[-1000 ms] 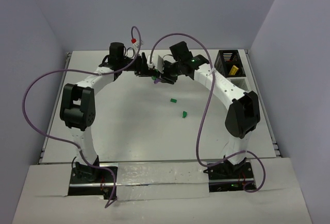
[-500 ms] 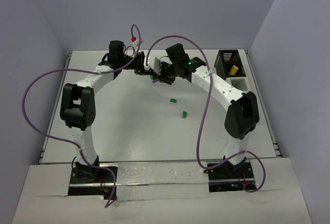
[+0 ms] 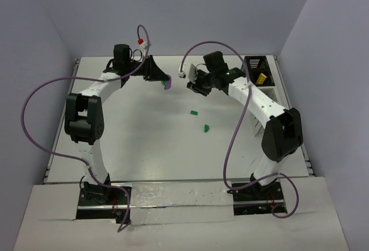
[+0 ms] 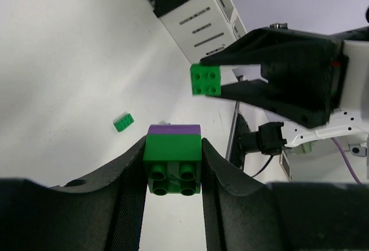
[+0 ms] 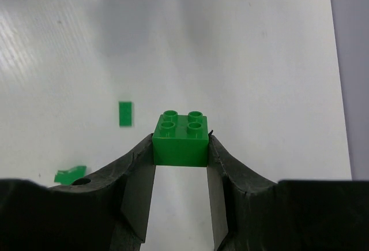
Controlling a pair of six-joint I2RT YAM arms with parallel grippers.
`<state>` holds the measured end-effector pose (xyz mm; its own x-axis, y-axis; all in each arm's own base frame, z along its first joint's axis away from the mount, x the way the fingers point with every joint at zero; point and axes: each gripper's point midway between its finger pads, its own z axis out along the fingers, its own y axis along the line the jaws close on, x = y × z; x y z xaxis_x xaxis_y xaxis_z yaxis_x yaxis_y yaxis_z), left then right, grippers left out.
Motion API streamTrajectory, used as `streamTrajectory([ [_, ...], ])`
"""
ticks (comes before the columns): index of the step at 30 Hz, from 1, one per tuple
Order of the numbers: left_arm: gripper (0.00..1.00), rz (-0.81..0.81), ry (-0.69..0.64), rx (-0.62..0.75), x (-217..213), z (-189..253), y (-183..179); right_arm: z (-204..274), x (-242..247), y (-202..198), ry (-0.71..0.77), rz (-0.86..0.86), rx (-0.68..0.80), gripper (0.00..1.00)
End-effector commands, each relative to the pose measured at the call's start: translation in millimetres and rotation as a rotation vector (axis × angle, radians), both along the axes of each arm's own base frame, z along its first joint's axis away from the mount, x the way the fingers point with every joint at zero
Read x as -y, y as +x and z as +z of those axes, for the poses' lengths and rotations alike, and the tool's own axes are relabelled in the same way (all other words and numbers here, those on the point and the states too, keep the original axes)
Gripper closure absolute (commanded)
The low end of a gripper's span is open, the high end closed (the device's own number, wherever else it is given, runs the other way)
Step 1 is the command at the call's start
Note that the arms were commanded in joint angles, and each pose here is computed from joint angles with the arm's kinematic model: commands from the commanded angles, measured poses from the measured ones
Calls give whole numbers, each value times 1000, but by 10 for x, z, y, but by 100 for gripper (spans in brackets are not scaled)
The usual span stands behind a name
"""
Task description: Sort the legos into containers by color
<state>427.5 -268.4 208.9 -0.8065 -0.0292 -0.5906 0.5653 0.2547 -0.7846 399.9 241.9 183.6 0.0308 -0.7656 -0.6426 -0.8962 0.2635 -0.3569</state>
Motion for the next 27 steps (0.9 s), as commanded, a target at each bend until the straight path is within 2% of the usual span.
streamTrajectory([
  [1, 100, -3, -39, 118, -21, 278, 98, 183, 304, -70, 8, -72, 9, 100],
  [8, 100, 9, -18, 152, -9, 243, 154, 290, 832, -187, 43, -202, -36, 100],
  [17, 100, 42, 162, 355, 84, 120, 195, 566, 1654, -417, 118, -473, -93, 100],
  [27, 100, 20, 183, 433, 237, 135, 172, 489, 2555, -739, 127, -786, -189, 100],
])
